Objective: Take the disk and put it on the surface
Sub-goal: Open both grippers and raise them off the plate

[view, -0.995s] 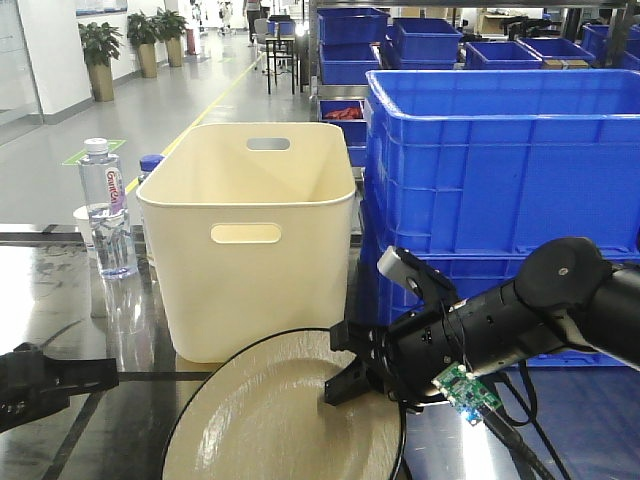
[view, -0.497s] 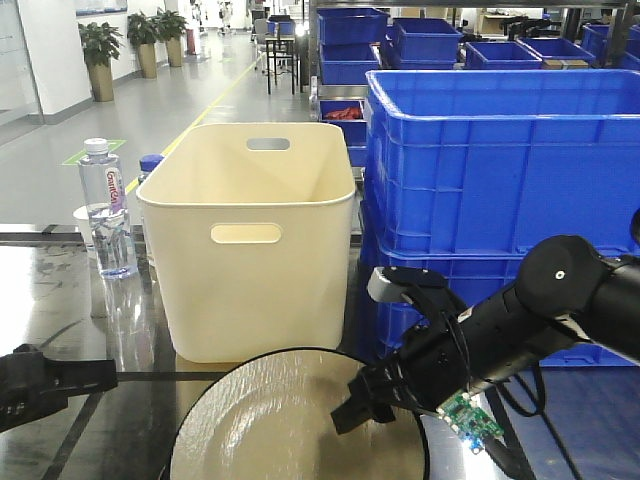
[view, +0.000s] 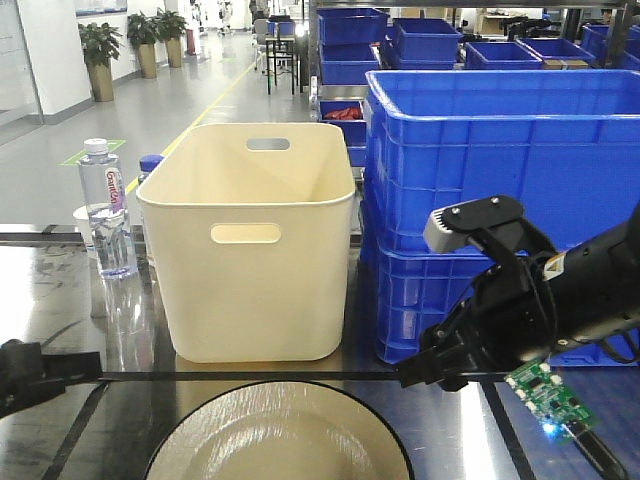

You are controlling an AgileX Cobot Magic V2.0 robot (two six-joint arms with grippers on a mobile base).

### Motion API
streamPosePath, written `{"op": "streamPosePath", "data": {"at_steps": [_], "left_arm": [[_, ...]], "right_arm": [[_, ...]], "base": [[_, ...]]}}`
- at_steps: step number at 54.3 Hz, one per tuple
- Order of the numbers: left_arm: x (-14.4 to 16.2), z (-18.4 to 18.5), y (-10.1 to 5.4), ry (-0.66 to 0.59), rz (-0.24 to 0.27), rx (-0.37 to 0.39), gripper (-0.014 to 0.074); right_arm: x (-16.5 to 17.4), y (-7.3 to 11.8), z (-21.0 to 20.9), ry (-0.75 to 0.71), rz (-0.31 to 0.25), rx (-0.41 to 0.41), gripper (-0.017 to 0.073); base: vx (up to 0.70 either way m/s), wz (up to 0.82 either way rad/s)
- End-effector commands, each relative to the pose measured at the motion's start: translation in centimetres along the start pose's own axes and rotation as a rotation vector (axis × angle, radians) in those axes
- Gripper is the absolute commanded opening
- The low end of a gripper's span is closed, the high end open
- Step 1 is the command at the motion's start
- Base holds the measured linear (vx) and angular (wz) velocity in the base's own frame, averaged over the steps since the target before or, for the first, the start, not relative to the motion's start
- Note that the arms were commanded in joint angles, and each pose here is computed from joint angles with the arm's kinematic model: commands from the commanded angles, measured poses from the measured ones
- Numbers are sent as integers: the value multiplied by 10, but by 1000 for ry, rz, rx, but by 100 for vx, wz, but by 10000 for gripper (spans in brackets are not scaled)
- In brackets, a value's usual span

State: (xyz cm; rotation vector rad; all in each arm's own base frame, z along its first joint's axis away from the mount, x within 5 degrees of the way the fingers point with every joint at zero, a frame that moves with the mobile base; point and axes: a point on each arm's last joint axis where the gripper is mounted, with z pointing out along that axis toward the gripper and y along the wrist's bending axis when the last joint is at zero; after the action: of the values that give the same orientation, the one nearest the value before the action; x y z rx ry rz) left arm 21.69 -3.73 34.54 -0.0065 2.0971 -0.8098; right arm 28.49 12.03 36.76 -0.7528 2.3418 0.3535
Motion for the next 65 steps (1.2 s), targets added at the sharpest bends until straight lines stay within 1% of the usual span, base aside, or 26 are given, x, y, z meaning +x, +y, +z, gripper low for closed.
{"op": "streamPosePath", "data": {"at_steps": [1,2,3,4,6,11,17,27,45,51,54,55,59,65], "left_arm": [[-16,-16,-15,-143,-2,25,248],[-16,-19,-17,-157,2,24,227],[-16,-23,-19,-174,10,24,183],[-17,-24,-20,-182,12,21,171],[-17,-30,-24,-213,26,20,107],[-17,-45,-33,-279,54,21,-13],[-14,-60,-43,-319,86,37,-9],[-11,-74,-54,-361,118,53,-9],[-11,-73,-53,-361,119,50,-9],[-11,-73,-51,-363,143,20,-9],[-10,-72,-47,-372,144,-4,-9],[-10,-73,-47,-377,150,-13,-9],[-6,-77,-43,-377,216,-87,-9],[6,-85,-41,-379,236,-158,-9]], "right_arm": [[-13,4,-28,-133,-13,29,582],[-13,4,-28,-133,-13,29,582],[-13,4,-28,-133,-13,29,582],[-13,4,-28,-133,-12,28,582],[-13,4,-28,-133,-12,28,582],[-13,4,-28,-133,-12,28,582],[-13,4,-28,-133,-12,28,582],[-13,4,-28,-133,-12,28,582],[-13,4,-28,-132,-12,28,582],[-13,4,-28,-132,-12,28,582],[-13,4,-28,-132,-12,28,582],[-13,4,-28,-132,-12,28,582],[-13,4,-28,-132,-12,28,582],[-13,4,-28,-132,-12,28,582]], "base": [[0,0],[0,0],[0,0],[0,0],[0,0],[0,0],[0,0],[0,0],[0,0],[0,0],[0,0],[0,0],[0,0],[0,0]]}}
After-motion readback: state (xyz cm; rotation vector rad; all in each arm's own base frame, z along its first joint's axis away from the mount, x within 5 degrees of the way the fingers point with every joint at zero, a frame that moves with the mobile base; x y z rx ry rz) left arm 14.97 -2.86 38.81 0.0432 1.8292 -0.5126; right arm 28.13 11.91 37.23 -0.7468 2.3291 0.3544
